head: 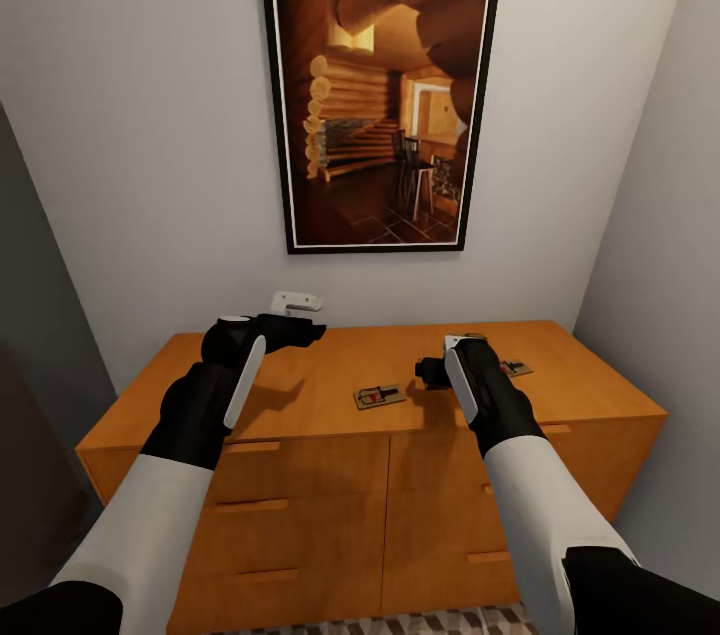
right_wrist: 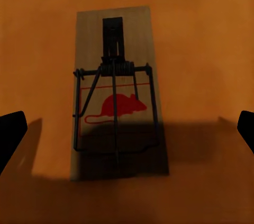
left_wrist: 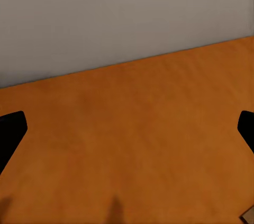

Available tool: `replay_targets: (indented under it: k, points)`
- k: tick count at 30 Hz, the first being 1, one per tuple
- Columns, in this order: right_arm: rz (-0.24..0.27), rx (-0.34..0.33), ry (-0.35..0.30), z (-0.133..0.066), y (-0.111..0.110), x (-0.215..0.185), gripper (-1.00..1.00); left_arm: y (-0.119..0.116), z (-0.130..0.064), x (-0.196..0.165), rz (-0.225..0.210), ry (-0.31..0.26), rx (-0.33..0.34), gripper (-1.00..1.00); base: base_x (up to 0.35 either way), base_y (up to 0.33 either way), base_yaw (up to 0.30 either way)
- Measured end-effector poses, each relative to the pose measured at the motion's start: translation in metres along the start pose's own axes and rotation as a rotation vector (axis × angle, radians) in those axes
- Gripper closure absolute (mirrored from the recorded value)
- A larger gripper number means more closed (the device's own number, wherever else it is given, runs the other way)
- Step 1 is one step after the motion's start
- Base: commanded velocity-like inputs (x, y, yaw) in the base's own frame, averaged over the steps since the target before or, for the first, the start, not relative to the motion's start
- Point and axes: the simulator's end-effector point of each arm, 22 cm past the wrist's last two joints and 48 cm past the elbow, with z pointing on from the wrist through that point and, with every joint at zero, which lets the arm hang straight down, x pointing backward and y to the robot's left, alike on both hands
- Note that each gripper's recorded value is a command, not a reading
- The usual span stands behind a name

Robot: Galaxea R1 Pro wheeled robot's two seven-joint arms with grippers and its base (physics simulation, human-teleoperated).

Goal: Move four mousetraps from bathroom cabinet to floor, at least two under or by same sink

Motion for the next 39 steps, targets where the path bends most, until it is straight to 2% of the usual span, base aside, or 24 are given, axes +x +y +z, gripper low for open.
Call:
replay_targets:
  k: [25,39]
  points:
    - [0.001,-0.006,0.0,0.001,0.001,0.001,-1.0,0.0,0.0,0.0,0.0,0.0,-0.001,-1.0,0.0,0.0,0.0]
    - [-0.003,-0.005,0.028,0.007,0.002,0.012,-1.0,0.0,0.0,0.0,0.0,0.0,-0.001,-1.0,0.0,0.0,0.0]
